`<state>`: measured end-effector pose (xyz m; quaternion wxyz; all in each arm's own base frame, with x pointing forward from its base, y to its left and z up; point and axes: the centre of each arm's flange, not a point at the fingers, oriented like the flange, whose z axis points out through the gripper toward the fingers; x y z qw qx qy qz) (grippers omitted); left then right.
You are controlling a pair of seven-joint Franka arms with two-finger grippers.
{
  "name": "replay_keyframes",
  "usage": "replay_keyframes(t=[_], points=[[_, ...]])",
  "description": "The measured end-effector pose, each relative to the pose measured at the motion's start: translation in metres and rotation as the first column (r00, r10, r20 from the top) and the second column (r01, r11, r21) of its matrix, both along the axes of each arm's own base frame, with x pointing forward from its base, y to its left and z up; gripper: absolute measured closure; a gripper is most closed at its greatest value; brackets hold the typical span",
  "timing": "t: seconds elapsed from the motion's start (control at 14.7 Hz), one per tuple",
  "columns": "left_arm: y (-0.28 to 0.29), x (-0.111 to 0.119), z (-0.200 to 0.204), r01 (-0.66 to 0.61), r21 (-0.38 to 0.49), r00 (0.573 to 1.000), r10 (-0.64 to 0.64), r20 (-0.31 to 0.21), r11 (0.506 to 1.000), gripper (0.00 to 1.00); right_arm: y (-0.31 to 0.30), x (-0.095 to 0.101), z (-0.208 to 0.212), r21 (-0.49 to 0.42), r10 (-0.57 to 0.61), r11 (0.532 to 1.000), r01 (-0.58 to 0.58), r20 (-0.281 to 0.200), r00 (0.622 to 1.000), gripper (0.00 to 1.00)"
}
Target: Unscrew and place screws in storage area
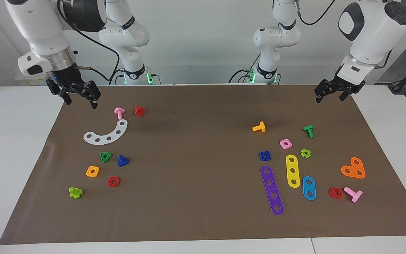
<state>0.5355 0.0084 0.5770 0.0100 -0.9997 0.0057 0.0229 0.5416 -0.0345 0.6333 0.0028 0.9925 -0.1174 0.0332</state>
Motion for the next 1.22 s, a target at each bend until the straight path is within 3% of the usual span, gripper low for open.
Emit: replay_keyframes(t=[0.14, 0.48, 1.22], points=[[0.000, 0.000, 0.000, 0.000, 0.000, 1.000, 0.000, 0.000, 1.000, 0.00, -0.006, -0.005, 0.018, -0.002, 0.021, 1.000, -0.021, -0.002, 1.000, 0.00], [0.000, 0.000, 0.000, 0.000, 0.000, 1.000, 0.000, 0.000, 1.000, 0.00, 0.004, -0.006, 0.012, -0.002, 0.070, 0.998, -0.070, -0.043, 0.997, 0.00], [0.000, 0.000, 0.000, 0.000, 0.000, 1.000, 0.000, 0.000, 1.000, 0.00, 0.016, -0.005, 0.012, -0.014, 0.123, 0.992, -0.123, -0.046, 0.991, 0.00]])
